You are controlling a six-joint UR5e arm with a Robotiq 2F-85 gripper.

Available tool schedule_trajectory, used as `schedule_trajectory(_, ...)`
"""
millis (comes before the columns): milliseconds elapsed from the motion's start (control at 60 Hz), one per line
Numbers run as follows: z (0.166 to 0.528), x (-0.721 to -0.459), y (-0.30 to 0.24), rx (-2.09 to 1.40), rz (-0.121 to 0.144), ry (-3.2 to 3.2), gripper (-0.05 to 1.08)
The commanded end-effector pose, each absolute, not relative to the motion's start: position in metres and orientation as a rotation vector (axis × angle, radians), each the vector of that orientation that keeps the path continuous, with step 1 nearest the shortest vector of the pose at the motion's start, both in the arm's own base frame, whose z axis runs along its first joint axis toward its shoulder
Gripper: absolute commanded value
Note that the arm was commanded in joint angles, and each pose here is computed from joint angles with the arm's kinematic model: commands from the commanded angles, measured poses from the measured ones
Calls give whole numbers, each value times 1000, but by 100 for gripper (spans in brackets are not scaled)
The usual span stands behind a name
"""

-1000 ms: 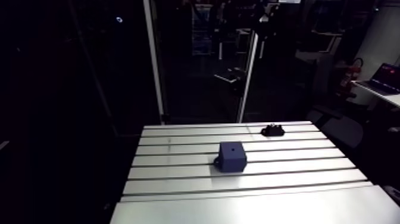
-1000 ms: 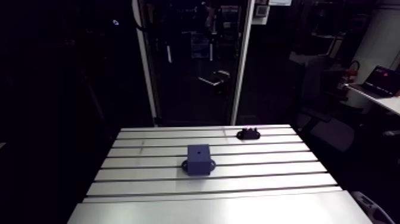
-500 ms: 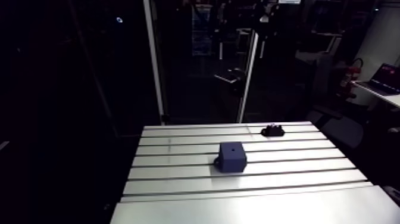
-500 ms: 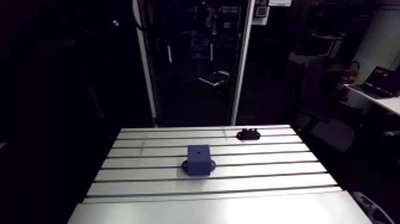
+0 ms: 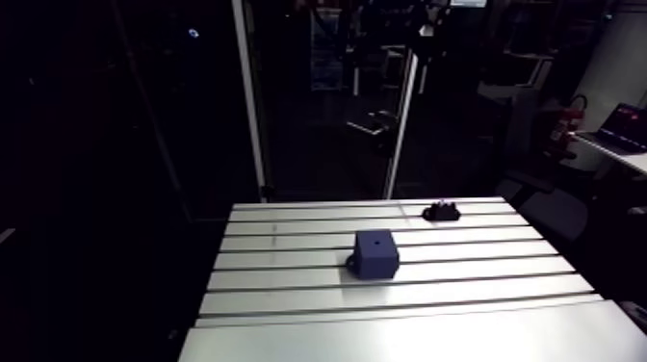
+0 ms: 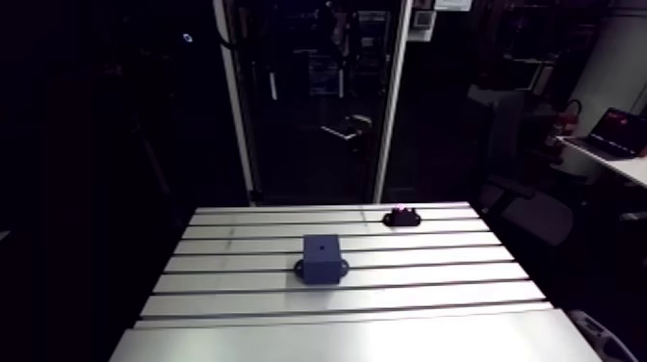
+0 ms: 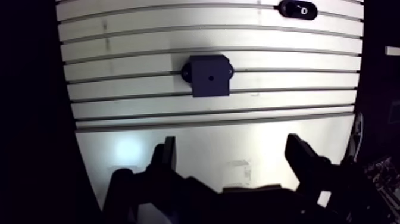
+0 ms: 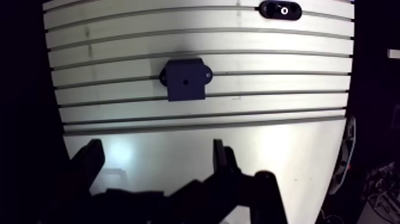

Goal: Pick up the M10 bolt and insert it into the hole until fully seated.

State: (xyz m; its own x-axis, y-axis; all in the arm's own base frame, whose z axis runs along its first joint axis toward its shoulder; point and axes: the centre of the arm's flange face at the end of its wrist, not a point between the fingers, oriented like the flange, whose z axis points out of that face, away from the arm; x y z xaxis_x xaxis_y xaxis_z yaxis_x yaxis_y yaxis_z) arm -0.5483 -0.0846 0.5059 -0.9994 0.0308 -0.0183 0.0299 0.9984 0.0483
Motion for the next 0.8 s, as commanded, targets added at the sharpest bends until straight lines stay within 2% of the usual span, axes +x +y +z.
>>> schedule_trajectory(17, 505, -548, -85, 46, 76, 3119, 0)
schedule_trajectory(800, 506, -549, -85, 41, 76, 3123, 0)
